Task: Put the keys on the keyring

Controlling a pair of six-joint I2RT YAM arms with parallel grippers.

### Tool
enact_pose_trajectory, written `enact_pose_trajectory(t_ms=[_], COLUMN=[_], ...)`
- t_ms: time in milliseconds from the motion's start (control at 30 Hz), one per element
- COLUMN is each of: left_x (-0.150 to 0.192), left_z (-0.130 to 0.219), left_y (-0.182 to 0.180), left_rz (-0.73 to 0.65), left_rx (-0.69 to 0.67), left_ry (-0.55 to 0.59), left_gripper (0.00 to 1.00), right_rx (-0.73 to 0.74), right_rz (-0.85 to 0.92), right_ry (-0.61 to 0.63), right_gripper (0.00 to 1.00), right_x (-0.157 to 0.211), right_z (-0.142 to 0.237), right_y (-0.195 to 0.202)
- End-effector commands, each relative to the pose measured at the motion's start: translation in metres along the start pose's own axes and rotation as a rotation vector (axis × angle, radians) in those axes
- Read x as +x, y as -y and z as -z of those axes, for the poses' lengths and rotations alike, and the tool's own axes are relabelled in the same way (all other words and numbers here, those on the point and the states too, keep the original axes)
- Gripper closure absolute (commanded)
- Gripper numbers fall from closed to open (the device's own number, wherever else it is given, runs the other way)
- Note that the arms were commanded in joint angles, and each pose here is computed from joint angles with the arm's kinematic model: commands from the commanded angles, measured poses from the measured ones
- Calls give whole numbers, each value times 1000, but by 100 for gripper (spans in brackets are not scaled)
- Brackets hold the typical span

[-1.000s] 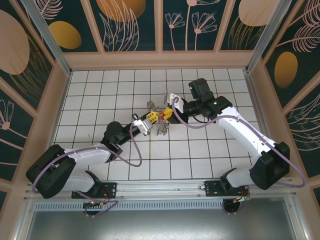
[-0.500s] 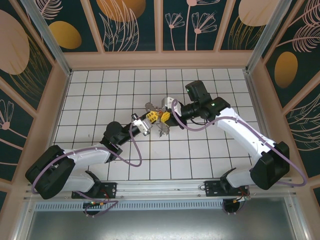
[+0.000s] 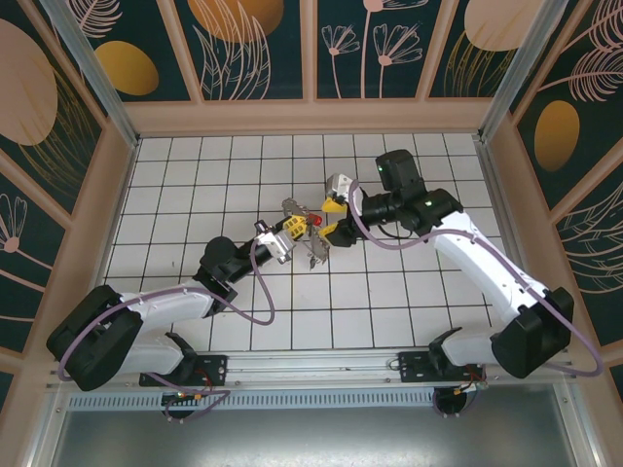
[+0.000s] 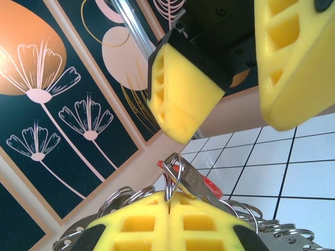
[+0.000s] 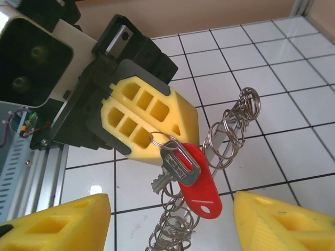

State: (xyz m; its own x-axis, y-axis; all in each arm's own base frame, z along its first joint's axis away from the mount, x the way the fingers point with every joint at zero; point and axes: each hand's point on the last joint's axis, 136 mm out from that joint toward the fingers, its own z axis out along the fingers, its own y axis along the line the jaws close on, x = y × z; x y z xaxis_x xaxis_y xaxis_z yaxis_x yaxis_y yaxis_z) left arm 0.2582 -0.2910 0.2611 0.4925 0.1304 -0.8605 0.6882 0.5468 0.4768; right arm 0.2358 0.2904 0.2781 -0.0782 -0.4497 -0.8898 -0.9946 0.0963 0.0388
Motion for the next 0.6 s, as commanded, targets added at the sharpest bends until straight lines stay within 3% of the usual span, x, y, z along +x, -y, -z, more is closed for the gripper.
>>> enact_pose_trajectory(t_ms=[0,267,567], left_x=[-23,-23,-23], left_z=[2,2,4], left_y=[-10,-11,-17], left_rz=[-33,-33,-3], left_rx=[-28,-30,-64], left_ry=[74,72,68], left_gripper=[100,100,100], right_rx=[-43,-79,-81], right_rz=[-51,2,5], right_ry=[-12,23,-27], right_gripper=[33,38,72], right_x=[2,-13,-7], right_z=[-9,-21,-24], right_y=[3,-9,-12])
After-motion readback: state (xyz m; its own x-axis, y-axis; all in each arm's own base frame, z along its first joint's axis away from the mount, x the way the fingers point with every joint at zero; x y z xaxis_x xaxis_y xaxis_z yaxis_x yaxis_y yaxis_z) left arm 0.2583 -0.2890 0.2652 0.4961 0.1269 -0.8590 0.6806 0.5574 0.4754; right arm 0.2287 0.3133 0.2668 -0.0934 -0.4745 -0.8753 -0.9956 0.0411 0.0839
